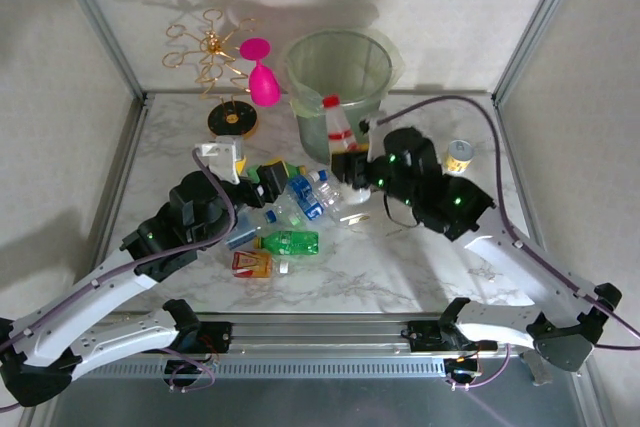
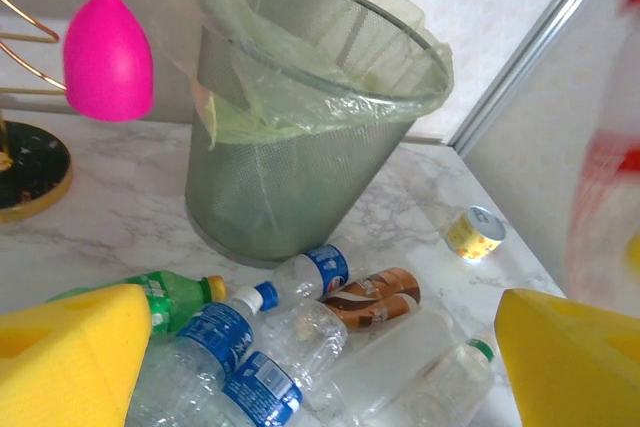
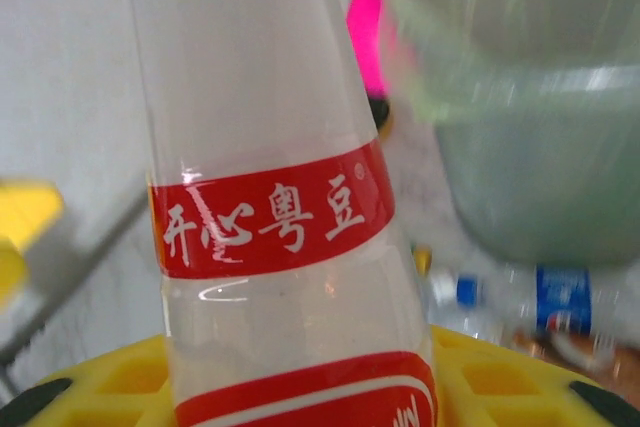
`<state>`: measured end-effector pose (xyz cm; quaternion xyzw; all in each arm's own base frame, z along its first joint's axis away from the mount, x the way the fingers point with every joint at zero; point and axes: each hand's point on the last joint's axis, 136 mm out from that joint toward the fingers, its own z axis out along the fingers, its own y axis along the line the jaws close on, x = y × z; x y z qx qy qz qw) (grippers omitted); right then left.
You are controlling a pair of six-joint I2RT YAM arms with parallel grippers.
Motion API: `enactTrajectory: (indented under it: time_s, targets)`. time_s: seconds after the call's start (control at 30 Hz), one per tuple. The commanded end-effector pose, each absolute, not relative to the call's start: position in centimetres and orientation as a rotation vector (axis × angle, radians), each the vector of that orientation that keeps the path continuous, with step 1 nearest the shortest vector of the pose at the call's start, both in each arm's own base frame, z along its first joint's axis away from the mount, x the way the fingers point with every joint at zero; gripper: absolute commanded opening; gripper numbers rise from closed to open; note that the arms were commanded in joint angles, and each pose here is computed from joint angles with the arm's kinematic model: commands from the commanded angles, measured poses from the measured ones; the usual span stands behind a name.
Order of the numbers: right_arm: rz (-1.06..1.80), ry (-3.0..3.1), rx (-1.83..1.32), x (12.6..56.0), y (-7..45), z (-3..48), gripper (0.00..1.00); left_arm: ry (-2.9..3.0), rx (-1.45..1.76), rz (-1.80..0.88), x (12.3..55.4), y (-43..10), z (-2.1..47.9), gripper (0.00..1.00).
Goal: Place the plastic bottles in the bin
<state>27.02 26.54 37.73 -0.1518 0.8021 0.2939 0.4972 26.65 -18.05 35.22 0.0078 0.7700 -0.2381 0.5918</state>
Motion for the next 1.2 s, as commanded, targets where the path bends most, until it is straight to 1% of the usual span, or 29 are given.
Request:
enactTrajectory:
  time_s: [0.0,0.13,0.3,0.47,0.6,0.73,0.93,1.17]
  targets:
    - [0.697,1.795,-0.283,30.6,25.3,43.0,0.43,1.743,-0.012,-0.474,27.0,-16.5,36.3,0.89]
    - [0.653,1.761,-0.193,35.9,23.5,45.3,0.42,1.756,-0.009,-0.444,27.2,-16.4,34.4,0.88]
    - [0.685,1.743,-0.114,42.3,22.3,46.7,0.42,1.799,0.018,-0.407,27.6,-16.8,32.5,0.88]
    - [0.766,1.761,-0.058,47.9,22.7,45.6,0.42,1.807,0.027,-0.417,27.7,-17.2,32.1,0.88]
    - [0.939,1.832,-0.104,51.7,25.2,43.5,0.44,1.812,0.032,-0.413,27.8,-17.3,32.0,0.88]
    - [1.021,1.88,-0.15,53.8,28.0,41.0,0.44,1.814,0.037,-0.413,27.8,-17.4,31.9,0.88]
    - [1.007,1.974,-0.154,55.3,29.8,35.6,0.44,1.807,0.036,-0.432,27.8,-17.5,32.3,0.88]
    - [0.857,2.116,-0.169,55.4,31.0,29.5,0.44,1.808,0.034,-0.436,27.9,-17.5,32.3,0.88]
